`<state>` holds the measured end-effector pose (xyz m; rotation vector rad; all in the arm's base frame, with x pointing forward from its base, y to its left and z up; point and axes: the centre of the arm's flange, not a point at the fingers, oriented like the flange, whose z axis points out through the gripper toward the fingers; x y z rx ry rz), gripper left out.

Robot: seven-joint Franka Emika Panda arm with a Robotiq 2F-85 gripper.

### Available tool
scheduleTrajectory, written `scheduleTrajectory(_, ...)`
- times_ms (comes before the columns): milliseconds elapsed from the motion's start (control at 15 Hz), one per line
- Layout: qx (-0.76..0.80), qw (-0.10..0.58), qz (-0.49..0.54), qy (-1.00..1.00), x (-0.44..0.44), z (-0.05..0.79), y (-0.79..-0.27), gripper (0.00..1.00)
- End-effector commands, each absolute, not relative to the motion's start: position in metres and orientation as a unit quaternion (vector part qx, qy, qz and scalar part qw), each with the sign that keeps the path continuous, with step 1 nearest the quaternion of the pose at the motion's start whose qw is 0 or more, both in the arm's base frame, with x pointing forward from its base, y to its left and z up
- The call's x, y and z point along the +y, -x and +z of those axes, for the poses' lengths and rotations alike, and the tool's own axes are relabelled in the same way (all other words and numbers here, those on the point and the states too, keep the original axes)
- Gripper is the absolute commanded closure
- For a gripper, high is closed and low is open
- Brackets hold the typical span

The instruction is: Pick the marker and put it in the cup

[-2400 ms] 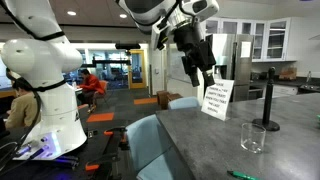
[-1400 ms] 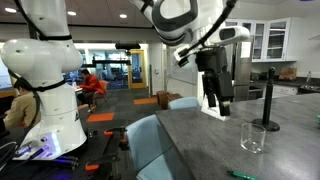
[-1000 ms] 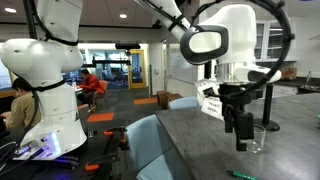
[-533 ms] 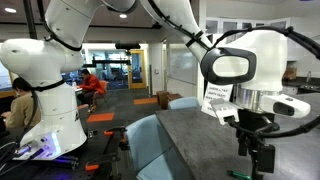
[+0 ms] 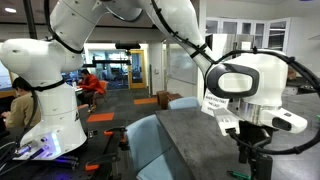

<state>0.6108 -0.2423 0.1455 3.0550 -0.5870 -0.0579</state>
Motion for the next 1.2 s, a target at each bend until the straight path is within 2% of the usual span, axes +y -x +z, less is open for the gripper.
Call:
scheduleTrajectory(0,-0.205,0.007,-0.011,-0.979,-0.238,0.14,-0.62,0.06)
scheduleTrajectory(133,-0.205,0.007,-0.01,-0.979,-0.235,0.137,-0.622,0.14)
scheduleTrajectory(333,-0.202,0.007,-0.01,-0.979,-0.232,0.132,-0.625,0.16)
scheduleTrajectory(400,-0.201,0.009,-0.009,-0.98,-0.231,0.13,-0.627,0.19)
scheduleTrajectory(600,-0.2,0.008,-0.011,-0.98,-0.228,0.124,-0.63,0.19)
scheduleTrajectory(667,-0.199,0.008,-0.011,-0.98,-0.228,0.123,-0.632,0.28)
scheduleTrajectory(733,-0.198,0.008,-0.011,-0.98,-0.227,0.121,-0.633,0.45)
scheduleTrajectory(1133,-0.194,0.009,0.0,-0.981,-0.228,0.126,-0.638,0.9)
